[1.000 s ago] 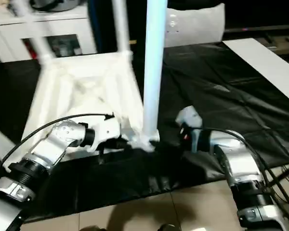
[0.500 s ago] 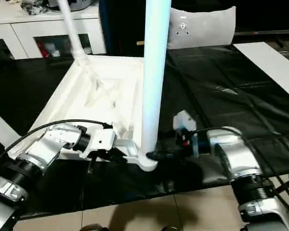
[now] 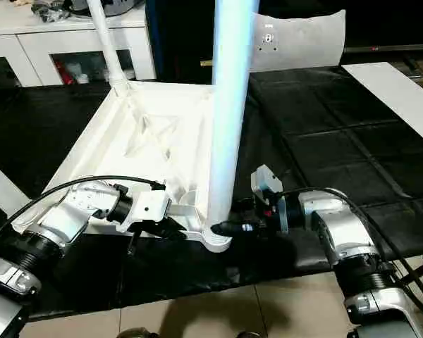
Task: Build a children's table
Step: Rotate leg to tighten
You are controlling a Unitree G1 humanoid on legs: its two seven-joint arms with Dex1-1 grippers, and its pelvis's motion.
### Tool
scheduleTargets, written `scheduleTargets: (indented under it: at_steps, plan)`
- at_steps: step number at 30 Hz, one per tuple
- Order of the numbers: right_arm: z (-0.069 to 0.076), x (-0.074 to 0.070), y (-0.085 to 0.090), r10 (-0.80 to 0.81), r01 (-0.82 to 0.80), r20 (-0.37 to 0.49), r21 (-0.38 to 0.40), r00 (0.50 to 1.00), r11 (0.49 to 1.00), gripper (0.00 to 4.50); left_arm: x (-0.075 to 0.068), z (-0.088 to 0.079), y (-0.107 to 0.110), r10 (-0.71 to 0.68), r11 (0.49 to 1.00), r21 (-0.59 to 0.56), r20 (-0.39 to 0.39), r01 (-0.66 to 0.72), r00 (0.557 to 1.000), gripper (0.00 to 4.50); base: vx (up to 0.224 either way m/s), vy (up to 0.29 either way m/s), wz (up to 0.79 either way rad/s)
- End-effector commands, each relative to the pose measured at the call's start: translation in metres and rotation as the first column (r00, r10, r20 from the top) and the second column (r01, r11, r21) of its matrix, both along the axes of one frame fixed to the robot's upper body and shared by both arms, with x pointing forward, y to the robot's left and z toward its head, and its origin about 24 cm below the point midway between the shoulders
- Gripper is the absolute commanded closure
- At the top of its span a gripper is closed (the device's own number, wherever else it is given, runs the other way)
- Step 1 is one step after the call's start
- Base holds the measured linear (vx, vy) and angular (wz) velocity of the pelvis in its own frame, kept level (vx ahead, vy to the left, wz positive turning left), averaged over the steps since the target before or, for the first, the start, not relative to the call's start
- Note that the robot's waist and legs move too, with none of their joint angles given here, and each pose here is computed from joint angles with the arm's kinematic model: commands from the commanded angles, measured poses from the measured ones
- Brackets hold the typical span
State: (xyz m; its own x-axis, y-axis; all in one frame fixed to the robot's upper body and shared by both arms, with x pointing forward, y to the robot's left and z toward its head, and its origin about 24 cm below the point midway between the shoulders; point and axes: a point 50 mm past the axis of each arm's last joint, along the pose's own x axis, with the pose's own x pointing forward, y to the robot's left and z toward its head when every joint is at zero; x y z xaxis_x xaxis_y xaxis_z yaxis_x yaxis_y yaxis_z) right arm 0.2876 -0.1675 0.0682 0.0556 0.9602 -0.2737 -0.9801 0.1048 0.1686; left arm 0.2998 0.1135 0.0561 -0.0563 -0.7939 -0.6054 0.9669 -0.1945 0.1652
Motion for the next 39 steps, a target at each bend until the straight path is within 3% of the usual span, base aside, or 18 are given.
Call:
scheduleTargets:
  at_steps: [1, 4, 9, 13, 18, 19, 21, 22, 23, 26, 30, 33, 39]
  plan:
    - [0.002, -0.002, 0.006, 0.041, -0.041, -0.014, 0.017, 0.999, 0.999, 2.49, -0.005, -0.008, -0.005, -0.063, 0.996, 0.059, -0.041, 0.065, 0.997, 4.50, 0.000, 0.000, 0.00]
    - [-0.001, -0.002, 0.008, -0.004, 0.004, -0.026, 0.001, 1.000, 1.000, 2.53, -0.003, -0.006, -0.007, 0.011, 0.999, 0.047, -0.073, -0.008, 0.997, 4.50, 0.000, 0.000, 0.00]
    - [-0.001, 0.010, 0.023, -0.241, 0.243, -0.067, 0.024, 0.968, 0.970, 2.54, 0.002, 0.001, -0.022, 0.152, 0.988, -0.024, -0.103, -0.155, 0.983, 4.50, 0.000, 0.000, 0.00]
    - [-0.005, 0.021, 0.042, -0.426, 0.431, -0.120, 0.021, 0.897, 0.902, 2.54, 0.003, 0.005, -0.039, 0.248, 0.964, -0.067, -0.128, -0.258, 0.960, 4.50, 0.000, 0.000, 0.00]
    - [-0.014, 0.031, 0.065, -0.598, 0.594, -0.082, -0.063, 0.798, 0.802, 2.54, 0.010, 0.008, -0.055, 0.390, 0.912, -0.097, -0.098, -0.399, 0.916, 4.50, -0.012, 0.011, -0.07]
    - [-0.015, 0.036, 0.070, -0.654, 0.652, -0.092, -0.049, 0.751, 0.756, 2.54, 0.014, 0.008, -0.059, 0.441, 0.889, -0.103, -0.076, -0.447, 0.894, 4.50, 0.000, 0.000, 0.00]
    - [-0.016, 0.039, 0.073, -0.686, 0.686, -0.099, -0.034, 0.721, 0.727, 2.54, 0.017, 0.009, -0.061, 0.470, 0.873, -0.109, -0.064, -0.475, 0.880, 4.50, 0.000, 0.000, 0.00]
    - [-0.015, 0.041, 0.075, -0.703, 0.706, -0.103, -0.015, 0.703, 0.708, 1.98, 0.018, 0.010, -0.064, 0.492, 0.861, -0.115, -0.058, -0.496, 0.869, 4.50, 0.000, 0.000, 0.00]
    - [-0.012, 0.042, 0.079, -0.717, 0.722, -0.107, 0.014, 0.689, 0.692, 1.84, 0.020, 0.012, -0.066, 0.517, 0.846, -0.121, -0.053, -0.519, 0.855, 4.50, 0.000, 0.000, 0.00]
    - [-0.009, 0.042, 0.081, -0.720, 0.726, -0.096, 0.045, 0.687, 0.687, 1.77, 0.022, 0.013, -0.066, 0.538, 0.835, -0.116, -0.033, -0.538, 0.842, 4.50, 0.000, 0.000, 0.00]
    - [-0.008, 0.040, 0.075, -0.702, 0.702, -0.031, 0.061, 0.711, 0.709, 1.26, 0.024, 0.011, -0.060, 0.539, 0.839, -0.099, 0.003, -0.536, 0.843, 4.50, 0.000, 0.000, 0.00]
    - [-0.008, 0.038, 0.059, -0.698, 0.695, 0.027, 0.080, 0.715, 0.715, 1.00, 0.023, 0.010, -0.052, 0.510, 0.857, -0.094, 0.021, -0.506, 0.860, 4.50, 0.000, 0.000, 0.00]
    - [-0.001, 0.027, 0.029, -0.577, 0.566, 0.096, 0.119, 0.811, 0.815, 0.56, 0.017, 0.003, -0.032, 0.412, 0.910, -0.072, 0.028, -0.409, 0.911, 4.50, 0.000, 0.000, 0.00]
